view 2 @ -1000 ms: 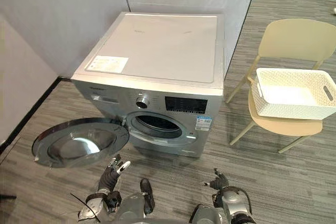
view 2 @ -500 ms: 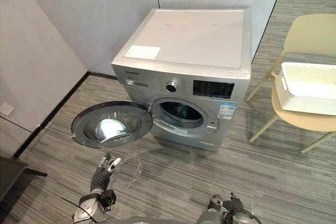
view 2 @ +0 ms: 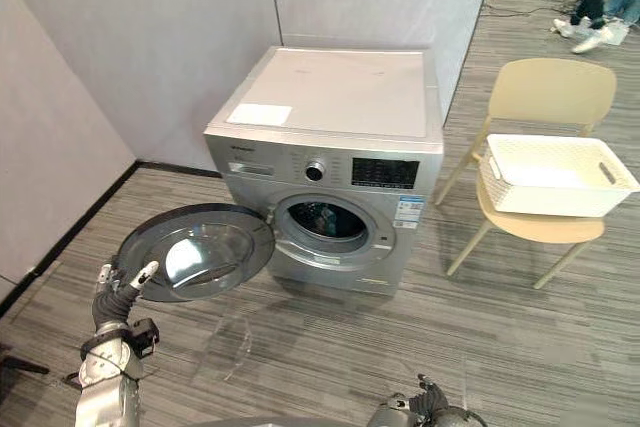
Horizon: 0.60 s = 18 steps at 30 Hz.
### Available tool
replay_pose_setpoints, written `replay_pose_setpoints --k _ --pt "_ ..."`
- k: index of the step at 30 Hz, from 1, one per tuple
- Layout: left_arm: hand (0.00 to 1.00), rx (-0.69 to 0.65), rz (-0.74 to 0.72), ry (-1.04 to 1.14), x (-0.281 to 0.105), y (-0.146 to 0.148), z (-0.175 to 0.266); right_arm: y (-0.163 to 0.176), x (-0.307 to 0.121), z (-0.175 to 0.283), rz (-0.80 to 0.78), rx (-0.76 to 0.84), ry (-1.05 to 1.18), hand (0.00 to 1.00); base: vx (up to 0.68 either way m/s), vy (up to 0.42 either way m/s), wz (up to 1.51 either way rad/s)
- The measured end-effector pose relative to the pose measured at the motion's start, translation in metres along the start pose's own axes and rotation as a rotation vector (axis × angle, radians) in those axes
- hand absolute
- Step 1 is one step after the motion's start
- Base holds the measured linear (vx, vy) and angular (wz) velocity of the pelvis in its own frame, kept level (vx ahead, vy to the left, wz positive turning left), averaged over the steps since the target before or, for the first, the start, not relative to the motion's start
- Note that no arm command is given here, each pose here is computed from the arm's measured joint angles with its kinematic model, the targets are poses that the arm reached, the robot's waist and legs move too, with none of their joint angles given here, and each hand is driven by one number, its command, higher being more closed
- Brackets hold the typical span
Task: Pick up the laundry basket with both hands and put the clothes into the washing machine.
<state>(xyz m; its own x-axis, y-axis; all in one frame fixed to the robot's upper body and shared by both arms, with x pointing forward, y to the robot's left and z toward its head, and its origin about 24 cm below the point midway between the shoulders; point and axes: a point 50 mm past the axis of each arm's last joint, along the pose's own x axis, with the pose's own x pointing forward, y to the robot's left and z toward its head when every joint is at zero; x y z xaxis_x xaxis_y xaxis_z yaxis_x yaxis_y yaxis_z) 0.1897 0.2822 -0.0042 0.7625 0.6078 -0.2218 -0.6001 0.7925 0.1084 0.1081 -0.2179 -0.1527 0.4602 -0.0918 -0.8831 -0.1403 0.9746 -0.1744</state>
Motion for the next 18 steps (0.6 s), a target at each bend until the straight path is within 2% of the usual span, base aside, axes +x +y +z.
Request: replay_pose_setpoints --k 5,11,18 --pt "0.0 0.032 0.129 -0.026 0.037 0.014 0.025 -0.009 0.005 0.026 0.008 -0.106 -0.052 0.0 0.03 -0.186 -0.14" --pt "0.0 0.109 0.326 -0.144 0.073 0.065 0.083 -0.011 0.007 0.034 -0.004 -0.077 -0.069 0.0 -0.02 -0.097 -0.18" --pt "0.0 0.146 0.461 -0.163 0.101 0.117 0.136 0.002 0.007 0.055 0.019 -0.031 -0.158 0.0 -0.09 0.067 -0.39"
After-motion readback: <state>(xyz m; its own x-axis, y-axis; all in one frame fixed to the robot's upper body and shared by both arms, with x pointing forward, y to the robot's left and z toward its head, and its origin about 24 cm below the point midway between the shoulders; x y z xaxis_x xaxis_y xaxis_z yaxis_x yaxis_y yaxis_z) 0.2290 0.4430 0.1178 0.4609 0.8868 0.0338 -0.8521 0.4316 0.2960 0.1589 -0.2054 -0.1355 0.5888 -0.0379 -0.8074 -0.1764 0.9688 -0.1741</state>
